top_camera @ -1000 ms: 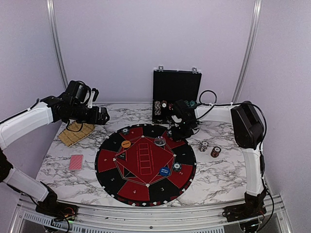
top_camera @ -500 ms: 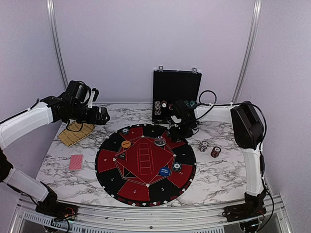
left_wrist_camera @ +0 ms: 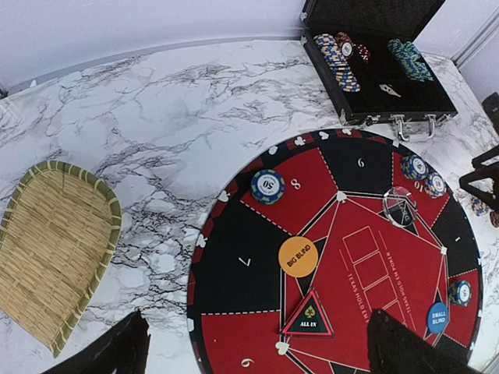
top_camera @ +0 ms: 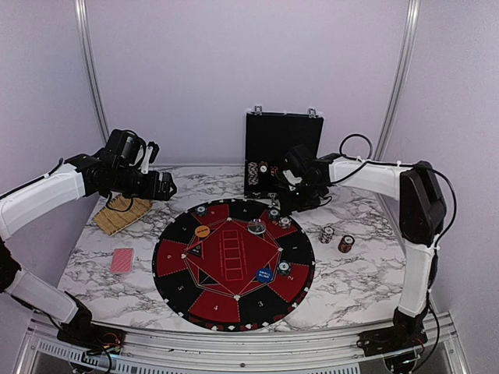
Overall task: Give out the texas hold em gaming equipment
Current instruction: Place the poker chips pile in the dealer area, then pick up the pile of poker chips from the pile of poker chips.
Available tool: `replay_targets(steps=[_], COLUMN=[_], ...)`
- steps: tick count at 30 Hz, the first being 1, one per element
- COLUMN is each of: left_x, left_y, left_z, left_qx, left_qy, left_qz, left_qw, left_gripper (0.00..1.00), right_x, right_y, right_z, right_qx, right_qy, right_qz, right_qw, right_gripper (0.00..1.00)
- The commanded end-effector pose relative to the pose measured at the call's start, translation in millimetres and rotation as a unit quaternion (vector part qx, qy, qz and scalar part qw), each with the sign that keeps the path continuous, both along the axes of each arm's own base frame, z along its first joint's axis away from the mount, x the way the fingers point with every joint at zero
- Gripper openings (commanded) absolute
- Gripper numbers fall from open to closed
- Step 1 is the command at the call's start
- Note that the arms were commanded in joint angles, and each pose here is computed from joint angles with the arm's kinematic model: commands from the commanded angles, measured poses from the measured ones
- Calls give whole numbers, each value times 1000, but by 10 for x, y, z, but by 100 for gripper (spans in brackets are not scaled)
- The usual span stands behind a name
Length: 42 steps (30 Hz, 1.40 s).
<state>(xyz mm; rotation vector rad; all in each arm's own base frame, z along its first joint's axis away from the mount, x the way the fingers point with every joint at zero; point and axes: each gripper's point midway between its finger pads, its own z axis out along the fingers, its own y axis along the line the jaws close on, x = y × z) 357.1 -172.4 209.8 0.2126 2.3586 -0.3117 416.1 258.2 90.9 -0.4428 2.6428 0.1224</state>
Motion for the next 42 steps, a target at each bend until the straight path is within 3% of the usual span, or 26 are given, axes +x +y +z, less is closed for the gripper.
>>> replay_targets(steps=[1, 14, 27, 42], left_x=[6, 3, 13, 16], left_y=[6, -11, -16, -3], left_z=[75, 55, 10, 2], left_qx=[-11, -12, -10, -7], left_qy=[-12, -9, -3, -3], left_qz=[0, -3, -2, 0], left_qw=[1000, 1000, 1000, 1000], left_gripper=[99, 99, 99, 99], right_x=[-144, -480, -472, -416], right_y=[-183, -963, -1127, -1172], right_z=[195, 140, -197, -431], right_qx=[-15, -17, -20, -29], right_qy=[-17, -2, 26, 43], right_qz=[-17, -81, -88, -94], right_qw=[1000, 997, 996, 994], right_gripper=[68, 74, 77, 66])
